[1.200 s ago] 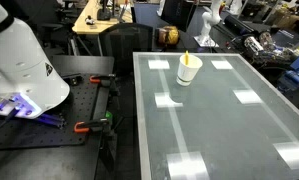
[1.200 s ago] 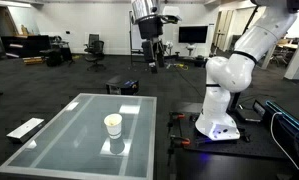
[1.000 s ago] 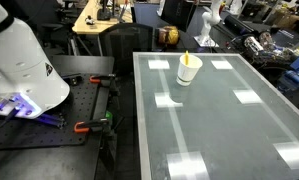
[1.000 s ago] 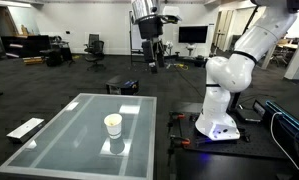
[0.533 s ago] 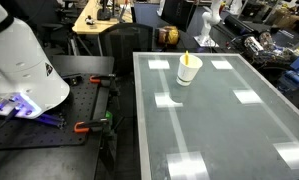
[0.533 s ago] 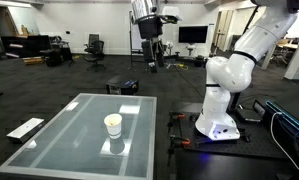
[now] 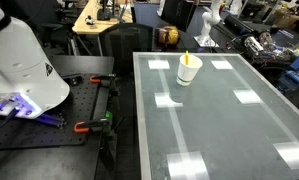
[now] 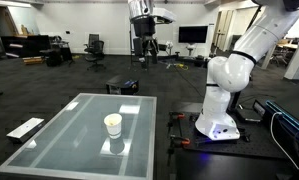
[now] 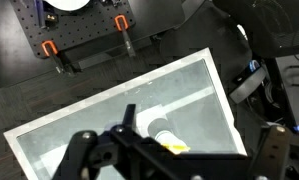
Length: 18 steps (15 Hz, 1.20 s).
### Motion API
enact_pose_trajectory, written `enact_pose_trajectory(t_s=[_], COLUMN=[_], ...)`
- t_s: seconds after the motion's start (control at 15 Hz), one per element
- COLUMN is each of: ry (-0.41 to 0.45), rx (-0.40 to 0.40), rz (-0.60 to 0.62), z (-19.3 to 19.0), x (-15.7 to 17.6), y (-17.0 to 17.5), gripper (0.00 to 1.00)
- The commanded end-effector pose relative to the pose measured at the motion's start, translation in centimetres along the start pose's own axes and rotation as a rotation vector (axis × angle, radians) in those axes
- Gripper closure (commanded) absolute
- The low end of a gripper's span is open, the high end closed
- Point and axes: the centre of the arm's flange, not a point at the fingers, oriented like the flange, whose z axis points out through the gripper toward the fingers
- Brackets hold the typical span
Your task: Take the pen from the white cup and place it on the table
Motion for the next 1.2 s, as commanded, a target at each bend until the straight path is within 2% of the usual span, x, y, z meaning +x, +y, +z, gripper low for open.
enact_pose_trajectory(t_s=[0.0, 0.47, 1.13], ry=[0.004, -0.039, -0.127], rx=[0.038, 0.101, 0.174], rz=[0.079, 0.212, 0.447], z=[-0.4, 3.4, 11.3], x=[3.8, 10.0, 16.3], y=[0.9, 3.0, 4.9], gripper=[0.00, 0.00, 0.00])
